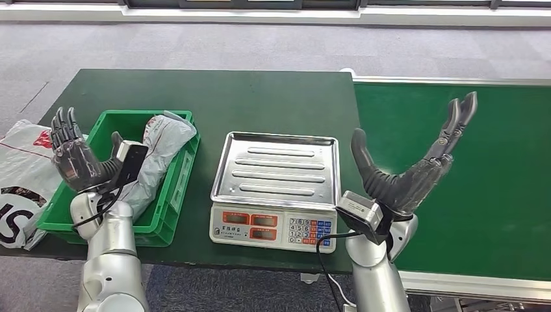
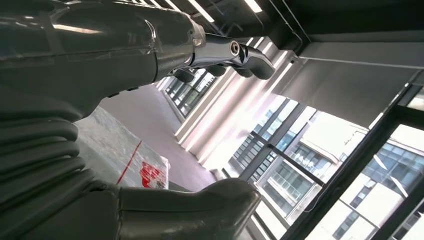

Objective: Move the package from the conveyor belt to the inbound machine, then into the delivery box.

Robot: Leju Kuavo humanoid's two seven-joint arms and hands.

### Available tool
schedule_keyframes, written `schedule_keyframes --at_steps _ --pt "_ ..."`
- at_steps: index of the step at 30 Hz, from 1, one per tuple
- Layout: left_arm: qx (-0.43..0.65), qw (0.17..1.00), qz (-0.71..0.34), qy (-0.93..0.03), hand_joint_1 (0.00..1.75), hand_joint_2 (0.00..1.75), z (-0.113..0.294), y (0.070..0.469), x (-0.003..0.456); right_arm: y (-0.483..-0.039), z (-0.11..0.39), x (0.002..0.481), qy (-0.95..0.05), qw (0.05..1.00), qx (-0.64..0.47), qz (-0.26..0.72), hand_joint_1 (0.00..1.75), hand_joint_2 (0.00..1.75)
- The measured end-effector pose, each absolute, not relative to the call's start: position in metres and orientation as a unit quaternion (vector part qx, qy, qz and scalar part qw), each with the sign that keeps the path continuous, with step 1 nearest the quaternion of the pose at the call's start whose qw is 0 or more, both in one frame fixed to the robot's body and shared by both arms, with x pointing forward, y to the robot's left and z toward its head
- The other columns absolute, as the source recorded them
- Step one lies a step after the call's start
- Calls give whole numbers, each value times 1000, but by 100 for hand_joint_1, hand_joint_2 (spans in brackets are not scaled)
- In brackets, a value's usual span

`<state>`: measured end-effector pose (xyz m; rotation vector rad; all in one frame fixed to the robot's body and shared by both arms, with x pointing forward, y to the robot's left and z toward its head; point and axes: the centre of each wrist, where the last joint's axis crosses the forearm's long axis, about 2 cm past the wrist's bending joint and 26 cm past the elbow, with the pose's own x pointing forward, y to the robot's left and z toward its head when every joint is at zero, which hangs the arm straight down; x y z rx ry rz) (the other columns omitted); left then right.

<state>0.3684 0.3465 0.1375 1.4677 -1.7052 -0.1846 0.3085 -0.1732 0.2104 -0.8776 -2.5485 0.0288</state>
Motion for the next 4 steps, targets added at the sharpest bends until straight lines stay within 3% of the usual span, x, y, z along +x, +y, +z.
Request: schedule_keyframes --at_steps 4 --pt "588 431 -39 -684 0 0 137 342 364 -176 209 309 -920 222 -323 11 0 175"
